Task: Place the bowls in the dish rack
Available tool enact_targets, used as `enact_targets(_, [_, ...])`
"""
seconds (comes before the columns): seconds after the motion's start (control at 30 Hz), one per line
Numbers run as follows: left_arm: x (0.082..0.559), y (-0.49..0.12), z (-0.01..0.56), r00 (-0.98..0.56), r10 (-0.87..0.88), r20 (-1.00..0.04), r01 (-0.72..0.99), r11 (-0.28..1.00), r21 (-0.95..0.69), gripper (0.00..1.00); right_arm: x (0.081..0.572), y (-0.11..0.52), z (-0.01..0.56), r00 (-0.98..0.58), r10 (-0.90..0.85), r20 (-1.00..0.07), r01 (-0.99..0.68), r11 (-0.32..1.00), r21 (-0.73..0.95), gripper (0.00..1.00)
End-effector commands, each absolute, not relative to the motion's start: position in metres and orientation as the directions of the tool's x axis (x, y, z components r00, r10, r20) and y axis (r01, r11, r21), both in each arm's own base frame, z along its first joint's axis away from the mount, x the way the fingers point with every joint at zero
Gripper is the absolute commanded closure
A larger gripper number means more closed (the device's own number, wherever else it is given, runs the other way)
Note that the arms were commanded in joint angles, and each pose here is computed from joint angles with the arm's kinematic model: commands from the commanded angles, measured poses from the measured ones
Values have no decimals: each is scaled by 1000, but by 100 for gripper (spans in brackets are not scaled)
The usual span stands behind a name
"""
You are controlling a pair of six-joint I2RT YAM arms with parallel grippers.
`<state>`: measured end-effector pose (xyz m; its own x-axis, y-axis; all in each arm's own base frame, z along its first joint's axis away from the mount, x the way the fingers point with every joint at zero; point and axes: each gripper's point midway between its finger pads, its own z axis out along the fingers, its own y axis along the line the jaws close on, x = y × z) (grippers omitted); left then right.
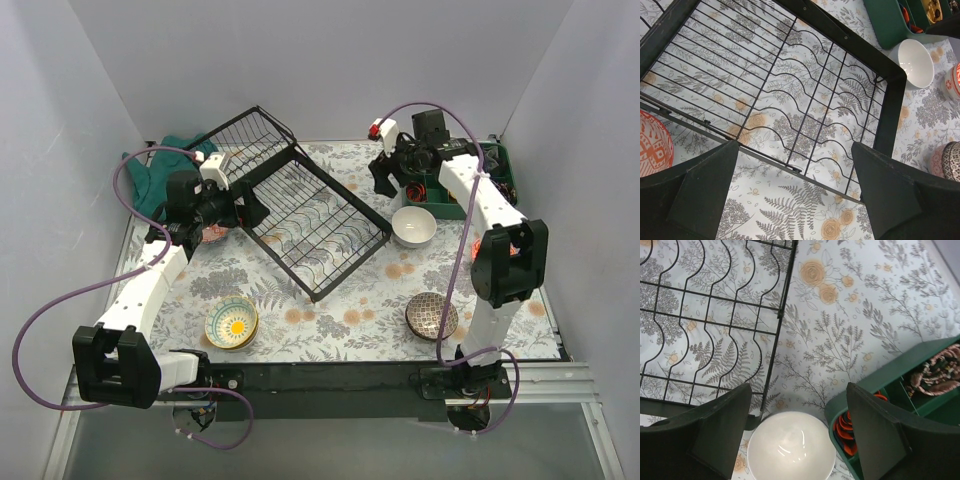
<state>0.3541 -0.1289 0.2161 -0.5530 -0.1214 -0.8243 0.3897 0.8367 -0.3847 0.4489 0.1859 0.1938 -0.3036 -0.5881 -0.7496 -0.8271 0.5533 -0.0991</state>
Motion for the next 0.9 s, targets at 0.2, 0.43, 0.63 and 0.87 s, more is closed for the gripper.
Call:
enact_targets(0.2, [347,-125,211,-564,-79,-822,398,846,-355,2,457,230,179,-235,-605,-761,-914,403,-38,22])
enact_targets(0.43, [348,-122,199,-588,-70,-806,376,858,-349,2,463,243,146,-262,-637,-725,-921,389,-10,24])
enact_targets(0.63, [345,-122,191,-610,-69,-789,375,853,-364,2,484,243,134,-270,-649,-712,-903,427,-48,27])
enact_targets(0.87, [350,-114,183,-619,-69,-782,342,873,-347,2,488,243,112,-311,-656,-688,-897,441,-16,30])
